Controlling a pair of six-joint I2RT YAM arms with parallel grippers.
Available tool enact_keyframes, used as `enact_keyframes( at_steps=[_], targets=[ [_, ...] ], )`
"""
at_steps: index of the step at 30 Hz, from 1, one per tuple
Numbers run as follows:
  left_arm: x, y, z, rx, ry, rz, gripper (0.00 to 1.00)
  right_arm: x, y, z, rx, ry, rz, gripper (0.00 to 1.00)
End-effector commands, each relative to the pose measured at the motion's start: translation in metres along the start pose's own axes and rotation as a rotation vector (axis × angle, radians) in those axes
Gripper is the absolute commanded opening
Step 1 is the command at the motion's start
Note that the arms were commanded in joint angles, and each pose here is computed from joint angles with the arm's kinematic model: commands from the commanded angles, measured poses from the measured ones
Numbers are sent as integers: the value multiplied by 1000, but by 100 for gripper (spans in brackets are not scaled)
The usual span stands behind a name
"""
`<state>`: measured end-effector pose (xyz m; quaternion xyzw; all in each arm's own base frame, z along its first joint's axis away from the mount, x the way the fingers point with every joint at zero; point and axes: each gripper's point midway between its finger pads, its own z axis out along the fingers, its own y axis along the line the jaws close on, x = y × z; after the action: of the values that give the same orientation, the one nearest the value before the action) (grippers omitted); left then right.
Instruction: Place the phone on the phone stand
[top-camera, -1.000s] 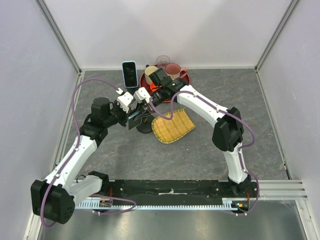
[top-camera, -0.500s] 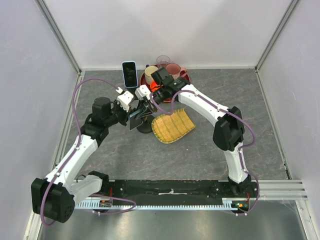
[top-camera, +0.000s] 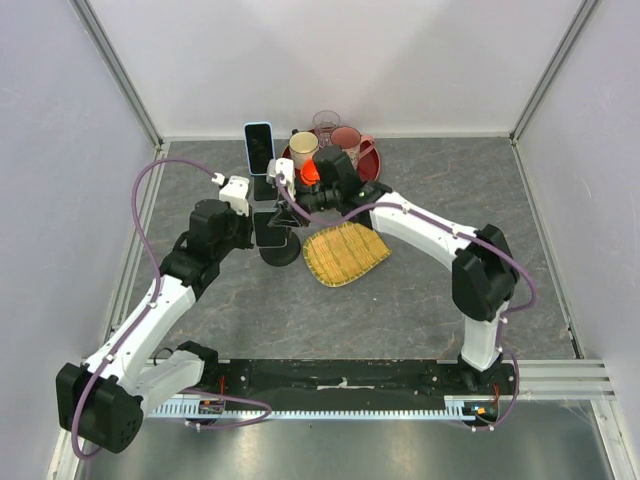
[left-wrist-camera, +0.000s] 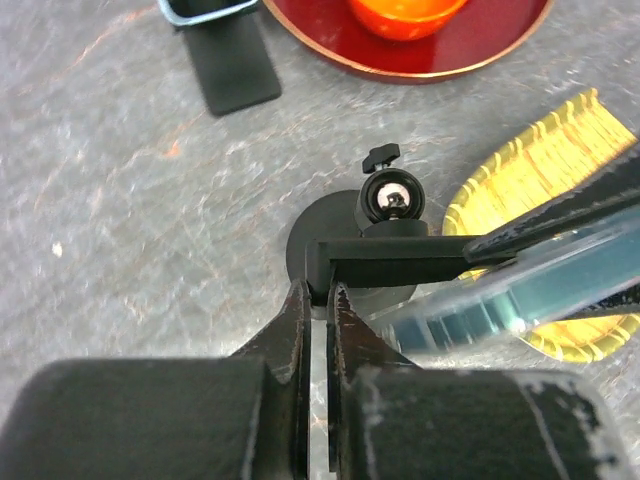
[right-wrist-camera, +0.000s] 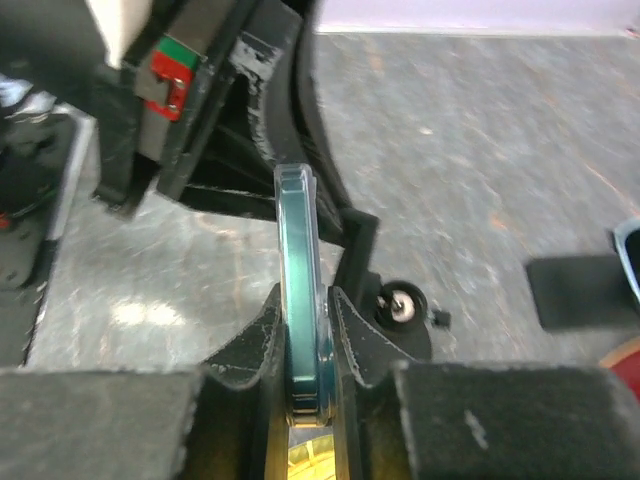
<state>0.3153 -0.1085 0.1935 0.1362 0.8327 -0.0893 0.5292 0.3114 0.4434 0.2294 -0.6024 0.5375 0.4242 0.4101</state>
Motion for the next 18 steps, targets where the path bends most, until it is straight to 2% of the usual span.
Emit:
enact_keyframes(
  at_steps=[1,3,4,7,11,15,18],
  targets=[
    [3,68,-30,-451,52,-181,2,-19,-94,-69,787,-37,91,0],
    [10,82,-38,-563,75,-222,2,-10,-86,-60,836,42,84,0],
    [14,85,-43,-587,98,-220,2,-5,-93,-66,916,72,92,0],
    [14,84,-50,-596,61,-251,2,-4,-100,-72,1001,43,186,0],
    [16,82,-62,-606,33,-340,2,10,-104,-80,1170,111,262,0],
    [22,61,-52,-491,79,-371,2,17,-106,-60,1136,130,256,0],
    [18,57,-53,-489,130,-372,2,18,-101,-42,1085,149,238,0]
  ],
)
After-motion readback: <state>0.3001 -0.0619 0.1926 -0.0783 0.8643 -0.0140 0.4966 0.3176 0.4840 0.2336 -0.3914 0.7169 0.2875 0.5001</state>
